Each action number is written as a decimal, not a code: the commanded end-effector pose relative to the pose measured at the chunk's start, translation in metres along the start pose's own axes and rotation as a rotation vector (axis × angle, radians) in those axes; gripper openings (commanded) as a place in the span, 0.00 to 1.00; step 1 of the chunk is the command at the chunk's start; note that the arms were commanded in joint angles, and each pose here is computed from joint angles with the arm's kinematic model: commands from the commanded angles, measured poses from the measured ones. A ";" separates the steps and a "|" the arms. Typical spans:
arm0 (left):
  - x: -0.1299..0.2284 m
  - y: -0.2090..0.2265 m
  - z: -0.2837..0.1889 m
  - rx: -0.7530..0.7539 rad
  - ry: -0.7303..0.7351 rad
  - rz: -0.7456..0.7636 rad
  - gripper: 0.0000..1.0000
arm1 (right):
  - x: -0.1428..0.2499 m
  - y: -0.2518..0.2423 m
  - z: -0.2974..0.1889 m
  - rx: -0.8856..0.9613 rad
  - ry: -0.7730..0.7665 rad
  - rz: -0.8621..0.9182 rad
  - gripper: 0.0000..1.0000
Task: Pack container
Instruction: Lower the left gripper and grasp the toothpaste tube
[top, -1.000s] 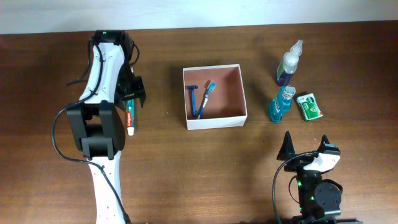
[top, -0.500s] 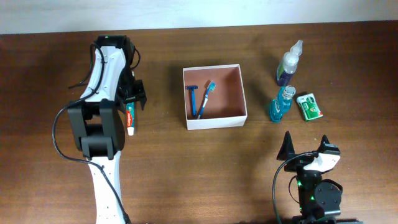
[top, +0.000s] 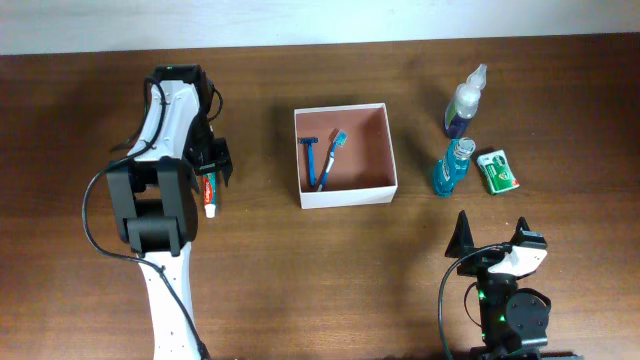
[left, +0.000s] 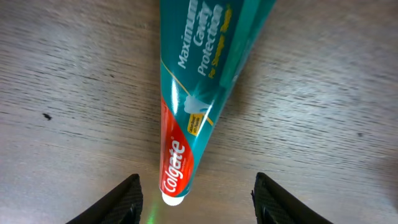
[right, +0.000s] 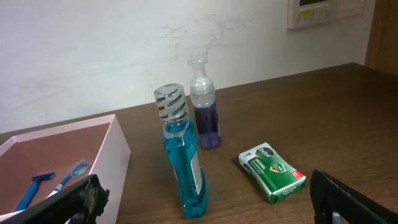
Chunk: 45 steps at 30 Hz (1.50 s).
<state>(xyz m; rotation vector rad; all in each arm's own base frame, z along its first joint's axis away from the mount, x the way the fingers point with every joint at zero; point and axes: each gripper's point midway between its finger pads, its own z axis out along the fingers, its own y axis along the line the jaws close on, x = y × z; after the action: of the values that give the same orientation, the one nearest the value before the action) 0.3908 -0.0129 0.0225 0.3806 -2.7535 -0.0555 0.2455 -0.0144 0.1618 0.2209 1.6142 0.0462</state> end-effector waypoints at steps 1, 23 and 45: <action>0.001 0.003 -0.005 0.003 -0.013 -0.008 0.58 | 0.002 0.000 0.000 0.001 0.004 -0.012 0.98; 0.004 0.005 0.011 -0.010 0.013 -0.009 0.57 | 0.002 0.000 0.000 0.001 0.004 -0.012 0.98; 0.004 0.007 0.018 -0.021 0.017 -0.009 0.57 | 0.002 0.000 0.000 0.001 0.004 -0.012 0.98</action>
<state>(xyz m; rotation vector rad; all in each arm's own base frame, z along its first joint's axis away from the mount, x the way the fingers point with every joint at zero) 0.3790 -0.0113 0.0025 0.3741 -2.7183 -0.0735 0.2455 -0.0144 0.1618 0.2209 1.6142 0.0462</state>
